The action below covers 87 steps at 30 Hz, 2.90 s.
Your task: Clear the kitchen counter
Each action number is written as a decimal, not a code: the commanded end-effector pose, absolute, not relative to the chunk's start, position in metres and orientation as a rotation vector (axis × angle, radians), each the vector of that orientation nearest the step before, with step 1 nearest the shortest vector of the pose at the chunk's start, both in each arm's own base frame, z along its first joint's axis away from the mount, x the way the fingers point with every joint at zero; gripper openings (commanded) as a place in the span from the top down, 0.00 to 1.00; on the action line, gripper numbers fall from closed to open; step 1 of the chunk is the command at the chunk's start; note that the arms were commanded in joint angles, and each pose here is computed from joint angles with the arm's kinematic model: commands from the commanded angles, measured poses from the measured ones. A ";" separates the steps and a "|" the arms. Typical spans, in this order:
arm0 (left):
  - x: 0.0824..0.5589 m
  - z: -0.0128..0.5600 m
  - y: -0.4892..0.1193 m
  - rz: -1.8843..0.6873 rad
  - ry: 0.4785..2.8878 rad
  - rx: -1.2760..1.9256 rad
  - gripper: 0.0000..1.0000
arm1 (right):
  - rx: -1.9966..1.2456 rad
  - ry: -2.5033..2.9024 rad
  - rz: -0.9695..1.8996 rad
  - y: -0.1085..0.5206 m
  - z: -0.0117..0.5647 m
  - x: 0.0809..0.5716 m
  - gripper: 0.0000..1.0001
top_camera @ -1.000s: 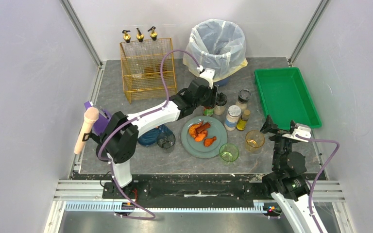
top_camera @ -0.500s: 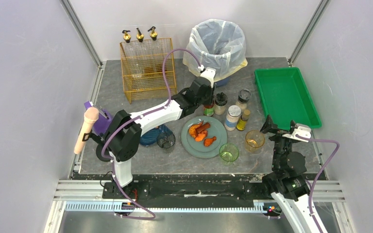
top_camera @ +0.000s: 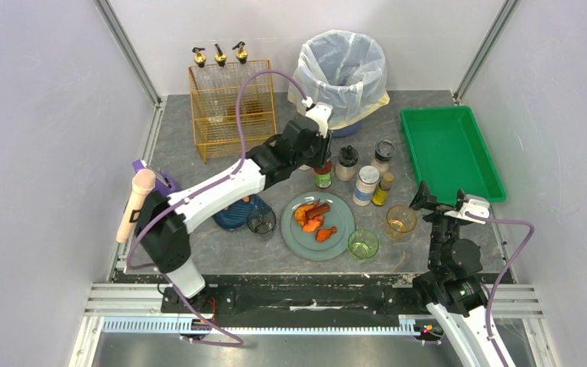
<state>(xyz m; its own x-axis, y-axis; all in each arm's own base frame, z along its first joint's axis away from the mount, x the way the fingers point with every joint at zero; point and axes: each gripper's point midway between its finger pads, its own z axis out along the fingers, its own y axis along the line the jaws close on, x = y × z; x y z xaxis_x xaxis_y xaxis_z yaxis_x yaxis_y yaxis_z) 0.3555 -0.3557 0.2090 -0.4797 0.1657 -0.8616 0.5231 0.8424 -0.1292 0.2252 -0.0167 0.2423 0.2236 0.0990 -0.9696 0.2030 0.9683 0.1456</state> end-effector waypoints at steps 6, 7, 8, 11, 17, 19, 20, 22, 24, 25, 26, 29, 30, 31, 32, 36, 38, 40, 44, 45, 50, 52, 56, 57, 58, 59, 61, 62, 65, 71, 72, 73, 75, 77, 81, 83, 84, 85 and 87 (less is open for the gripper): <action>0.364 0.347 -0.283 -0.336 1.799 0.370 0.98 | 0.329 1.166 -0.008 -0.028 0.279 0.200 0.02; 0.367 0.352 -0.271 -0.304 1.791 0.354 0.98 | 0.331 1.165 -0.006 -0.028 0.279 0.200 0.02; 0.373 0.355 -0.257 -0.274 1.790 0.329 0.98 | 0.330 1.165 -0.007 -0.028 0.279 0.200 0.02; 0.389 0.367 -0.214 -0.179 1.773 0.239 0.98 | 0.331 1.166 -0.007 -0.028 0.279 0.200 0.02; 0.421 0.397 -0.138 -0.070 1.688 0.020 0.98 | 0.331 1.166 -0.011 -0.028 0.278 0.201 0.02; 0.430 0.407 -0.118 -0.039 1.653 -0.034 0.98 | 0.332 1.167 -0.014 -0.029 0.277 0.201 0.02; 0.435 0.411 -0.109 -0.020 1.638 -0.058 0.98 | 0.334 1.167 -0.017 -0.029 0.277 0.201 0.02; 0.443 0.420 -0.093 0.019 1.606 -0.092 0.98 | 0.335 1.167 -0.020 -0.030 0.277 0.201 0.02; 0.453 0.427 -0.079 0.052 1.577 -0.125 0.98 | 0.336 1.168 -0.024 -0.030 0.276 0.201 0.02; 0.457 0.431 -0.073 0.059 1.560 -0.138 0.98 | 0.336 1.167 -0.024 -0.030 0.276 0.201 0.02; 0.463 0.432 -0.065 0.073 1.552 -0.153 0.98 | 0.338 1.166 -0.026 -0.031 0.277 0.201 0.02; 0.479 0.434 -0.046 0.106 1.531 -0.191 0.98 | 0.340 1.165 -0.032 -0.031 0.276 0.201 0.02; 0.483 0.436 -0.041 0.114 1.524 -0.200 0.98 | 0.340 1.166 -0.033 -0.031 0.276 0.201 0.02; 0.489 0.435 -0.037 0.118 1.520 -0.207 0.98 | 0.339 1.166 -0.035 -0.032 0.276 0.202 0.02; 0.493 0.436 -0.034 0.121 1.516 -0.212 0.98 | 0.340 1.166 -0.036 -0.032 0.275 0.202 0.02; 0.515 0.428 -0.022 0.124 1.521 -0.228 0.98 | 0.339 1.165 -0.040 -0.032 0.275 0.202 0.02; 0.524 0.423 -0.017 0.130 1.525 -0.233 0.98 | 0.342 1.165 -0.044 -0.033 0.275 0.202 0.02; 0.535 0.415 -0.012 0.140 1.535 -0.242 0.98 | 0.339 1.165 -0.047 -0.033 0.274 0.202 0.02; 0.552 0.394 -0.004 0.123 1.567 -0.263 0.98 | 0.338 1.164 -0.049 -0.033 0.274 0.202 0.02; 0.556 0.386 -0.003 0.127 1.582 -0.267 0.98 | 0.338 1.163 -0.050 -0.033 0.274 0.202 0.02; 0.568 0.345 0.000 0.140 1.653 -0.270 0.97 | 0.339 1.163 -0.053 -0.033 0.274 0.203 0.02; 0.571 0.326 0.000 0.147 1.687 -0.274 0.93 | 0.337 1.163 -0.052 -0.033 0.273 0.203 0.02; 0.575 0.294 0.000 0.153 1.745 -0.280 0.88 | 0.336 1.162 -0.051 -0.033 0.274 0.203 0.02; 0.576 0.286 0.000 0.154 1.760 -0.281 0.86 | 0.335 1.162 -0.049 -0.032 0.274 0.203 0.02; 0.576 0.278 0.000 0.156 1.776 -0.283 0.84 | 0.335 1.162 -0.050 -0.033 0.274 0.203 0.02; 0.577 0.273 0.000 0.156 1.786 -0.286 0.82 | 0.335 1.161 -0.050 -0.033 0.275 0.202 0.02; 0.577 0.263 0.000 0.160 1.805 -0.289 0.78 | 0.336 1.161 -0.049 -0.033 0.274 0.203 0.02; 0.577 0.260 -0.001 0.161 1.815 -0.287 0.76 | 0.335 1.161 -0.046 -0.032 0.274 0.203 0.02; 0.578 0.251 -0.001 0.165 1.837 -0.287 0.68 | 0.334 1.161 -0.043 -0.032 0.275 0.202 0.02; 0.574 0.244 0.000 0.171 1.868 -0.289 0.49 | 0.333 1.162 -0.037 -0.031 0.276 0.202 0.02; 0.573 0.245 0.000 0.170 1.869 -0.290 0.45 | 0.333 1.162 -0.037 -0.031 0.276 0.202 0.02; 0.571 0.248 -0.001 0.164 1.866 -0.294 0.40 | 0.332 1.162 -0.035 -0.031 0.276 0.202 0.02; 0.568 0.256 -0.003 0.145 1.859 -0.292 0.34 | 0.330 1.161 -0.031 -0.030 0.276 0.202 0.02; 0.564 0.267 -0.006 0.122 1.846 -0.292 0.26 | 0.330 1.161 -0.030 -0.030 0.276 0.202 0.02; 0.553 0.291 -0.015 0.058 1.821 -0.285 0.13 | 0.328 1.161 -0.027 -0.029 0.277 0.202 0.02; 0.545 0.304 -0.022 0.021 1.806 -0.282 0.08 | 0.327 1.161 -0.024 -0.029 0.277 0.202 0.02; 0.541 0.309 -0.026 0.000 1.802 -0.281 0.05 | 0.328 1.160 -0.024 -0.029 0.278 0.201 0.02; 0.536 0.317 -0.030 -0.022 1.790 -0.281 0.02 | 0.327 1.161 -0.022 -0.029 0.277 0.202 0.02; 0.526 0.328 -0.040 -0.068 1.773 -0.270 0.00 | 0.326 1.161 -0.018 -0.029 0.278 0.201 0.02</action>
<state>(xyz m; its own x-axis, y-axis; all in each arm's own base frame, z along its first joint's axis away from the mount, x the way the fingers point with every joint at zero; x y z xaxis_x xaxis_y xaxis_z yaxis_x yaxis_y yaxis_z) 0.5484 -0.0184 0.2624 -0.3209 -0.1329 -0.9377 -0.2134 0.9748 -0.0651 0.2261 -0.0209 0.2408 0.2339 0.0765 -0.9692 0.2285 0.9647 0.1313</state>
